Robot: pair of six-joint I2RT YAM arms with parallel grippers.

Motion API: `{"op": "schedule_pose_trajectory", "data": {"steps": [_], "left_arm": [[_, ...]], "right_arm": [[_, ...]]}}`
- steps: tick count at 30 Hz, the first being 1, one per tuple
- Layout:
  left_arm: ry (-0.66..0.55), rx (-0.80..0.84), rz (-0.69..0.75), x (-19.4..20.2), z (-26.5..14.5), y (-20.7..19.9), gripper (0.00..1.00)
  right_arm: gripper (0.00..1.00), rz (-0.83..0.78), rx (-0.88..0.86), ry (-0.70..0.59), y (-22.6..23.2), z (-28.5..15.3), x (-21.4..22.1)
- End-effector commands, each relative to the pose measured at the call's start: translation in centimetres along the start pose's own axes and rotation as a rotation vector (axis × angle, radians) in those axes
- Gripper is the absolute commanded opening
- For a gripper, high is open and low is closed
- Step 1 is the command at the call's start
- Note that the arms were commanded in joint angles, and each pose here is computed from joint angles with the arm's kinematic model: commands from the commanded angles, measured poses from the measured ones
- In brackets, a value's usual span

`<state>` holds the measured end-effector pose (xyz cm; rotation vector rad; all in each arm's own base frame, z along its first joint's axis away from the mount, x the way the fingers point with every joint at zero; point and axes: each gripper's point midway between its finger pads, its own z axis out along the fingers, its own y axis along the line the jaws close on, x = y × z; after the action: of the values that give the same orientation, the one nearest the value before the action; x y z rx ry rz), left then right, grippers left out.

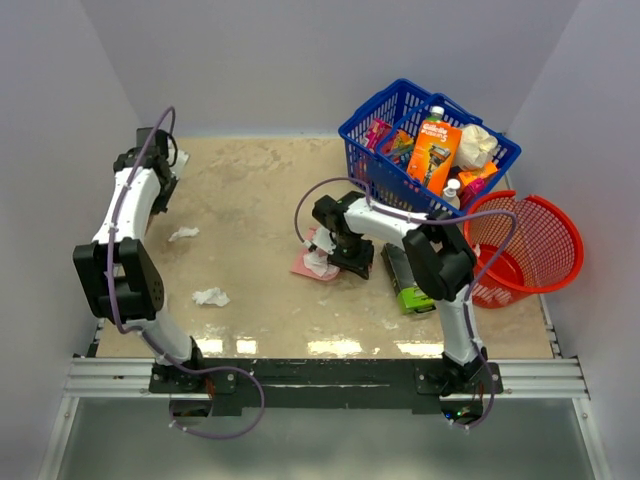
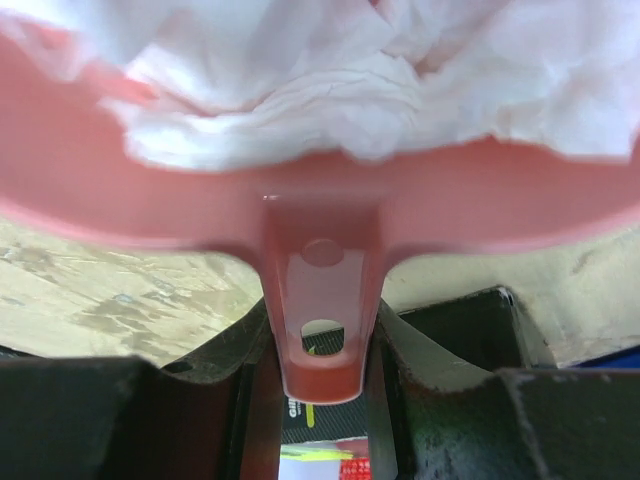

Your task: Sweep away the paper scraps from the table

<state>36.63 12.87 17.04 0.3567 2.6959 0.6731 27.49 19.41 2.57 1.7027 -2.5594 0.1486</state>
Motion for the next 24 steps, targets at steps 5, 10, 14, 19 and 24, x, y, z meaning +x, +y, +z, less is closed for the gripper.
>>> {"op": "schedule_pose_trajectory", "data": {"steps": [5, 10, 14, 19, 24], "left_arm": [[-0.058, 0.290, -0.041, -1.3, 0.6, -7.2, 0.00], [-0.173, 0.800, -0.066, -3.7, -4.0, -16.2, 0.00], [-0.235, 1.305, -0.157, -4.5, -11.0, -22.2, 0.00], [-0.240, 1.213, -0.159, -4.3, -9.9, -20.3, 0.00], [-0.314, 1.009, -0.103, -6.1, -9.0, -16.5, 0.00]], "right_arm": [[0.00, -0.126, -0.036, 0.039, 1.7, -0.5, -1.3], [0.00, -0.122, -0.053, 0.021, 2.7, -0.4, -2.4], [0.00, -0.126, -0.056, -0.005, 3.2, -0.7, -3.6], [0.00, -0.124, -0.036, -0.009, 3.0, -1.1, -3.3], [0.00, -0.128, -0.036, 0.001, 3.4, -1.6, -1.9]]}}
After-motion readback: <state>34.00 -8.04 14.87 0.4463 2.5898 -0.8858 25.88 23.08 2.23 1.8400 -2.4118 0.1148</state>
